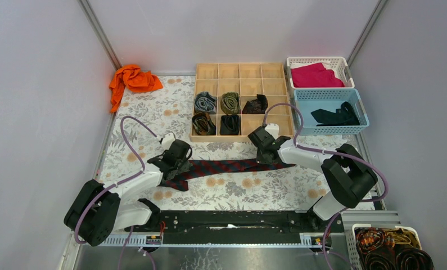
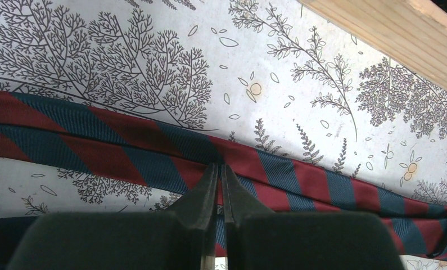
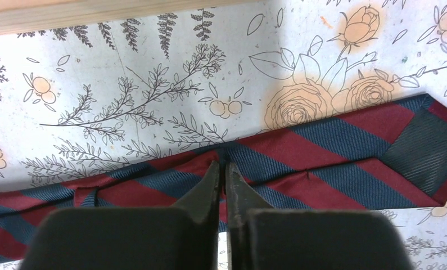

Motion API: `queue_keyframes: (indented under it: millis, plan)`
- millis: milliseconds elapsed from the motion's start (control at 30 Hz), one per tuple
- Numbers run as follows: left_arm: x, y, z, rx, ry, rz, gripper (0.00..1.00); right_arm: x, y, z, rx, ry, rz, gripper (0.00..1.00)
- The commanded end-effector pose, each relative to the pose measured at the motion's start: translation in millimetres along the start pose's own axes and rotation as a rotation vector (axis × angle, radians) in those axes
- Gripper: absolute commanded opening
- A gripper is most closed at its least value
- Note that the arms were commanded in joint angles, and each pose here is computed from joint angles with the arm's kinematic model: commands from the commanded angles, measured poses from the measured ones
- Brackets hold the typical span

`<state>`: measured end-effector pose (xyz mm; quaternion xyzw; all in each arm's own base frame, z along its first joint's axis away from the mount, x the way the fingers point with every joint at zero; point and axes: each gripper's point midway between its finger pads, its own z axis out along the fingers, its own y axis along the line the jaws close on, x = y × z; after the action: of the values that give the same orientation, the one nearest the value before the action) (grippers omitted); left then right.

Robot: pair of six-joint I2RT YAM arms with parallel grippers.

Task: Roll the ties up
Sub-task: Flatten out the tie at the center of the board.

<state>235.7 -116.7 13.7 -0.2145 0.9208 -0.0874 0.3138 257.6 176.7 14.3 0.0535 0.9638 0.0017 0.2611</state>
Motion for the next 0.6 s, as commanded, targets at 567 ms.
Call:
queue_keyframes:
  millis: [567]
  plan:
    - [6,3,2,0.012,0.021,0.025,0.09,-37,-121,-37,0.349,-0.084,0.076,0.00]
